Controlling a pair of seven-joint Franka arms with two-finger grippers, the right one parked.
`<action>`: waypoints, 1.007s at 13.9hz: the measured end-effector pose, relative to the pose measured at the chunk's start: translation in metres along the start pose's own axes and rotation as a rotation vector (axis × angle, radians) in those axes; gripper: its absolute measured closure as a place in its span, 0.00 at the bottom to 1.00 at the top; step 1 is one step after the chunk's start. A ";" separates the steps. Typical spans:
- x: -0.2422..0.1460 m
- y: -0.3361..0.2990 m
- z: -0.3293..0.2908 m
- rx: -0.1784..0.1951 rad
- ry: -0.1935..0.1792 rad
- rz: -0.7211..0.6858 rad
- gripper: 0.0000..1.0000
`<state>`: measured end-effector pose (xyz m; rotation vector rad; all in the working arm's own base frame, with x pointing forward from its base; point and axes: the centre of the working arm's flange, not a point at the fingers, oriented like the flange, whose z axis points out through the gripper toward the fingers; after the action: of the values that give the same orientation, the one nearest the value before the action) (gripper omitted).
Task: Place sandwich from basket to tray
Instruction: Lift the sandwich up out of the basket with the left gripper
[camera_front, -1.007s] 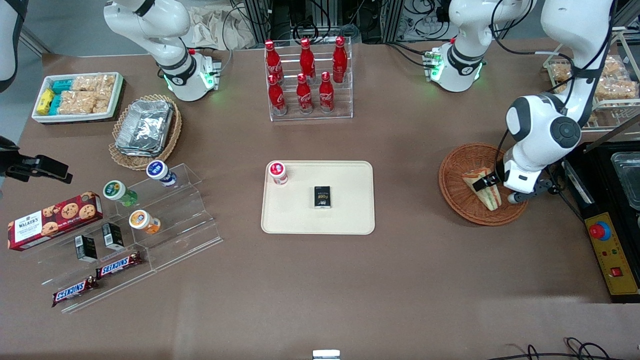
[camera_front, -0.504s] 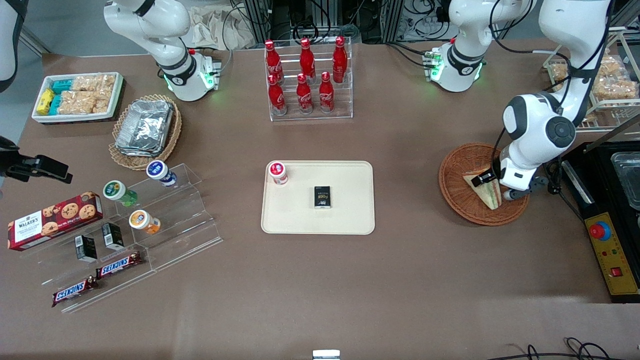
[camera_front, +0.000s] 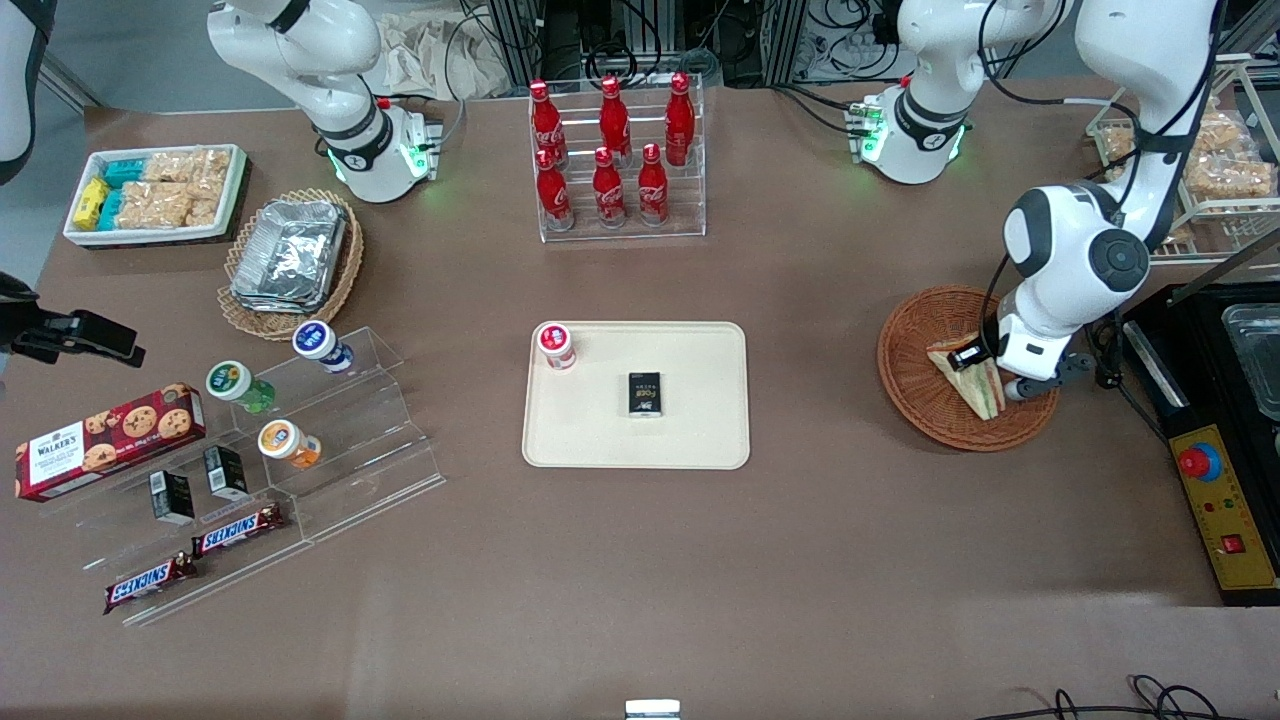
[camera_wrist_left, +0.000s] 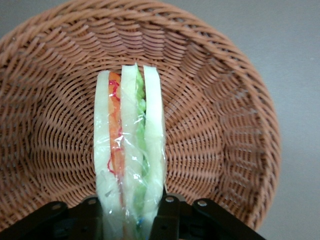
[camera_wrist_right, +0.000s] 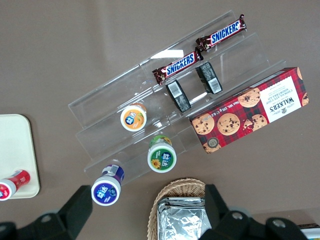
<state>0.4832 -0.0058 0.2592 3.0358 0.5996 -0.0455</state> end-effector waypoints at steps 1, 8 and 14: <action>-0.001 0.004 -0.009 0.004 -0.005 0.009 0.78; 0.024 0.070 -0.178 0.032 -0.071 0.199 0.78; -0.011 0.176 -0.252 -0.008 -0.001 0.450 0.78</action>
<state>0.5451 -0.1590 0.5184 3.0803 -0.0920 -0.0280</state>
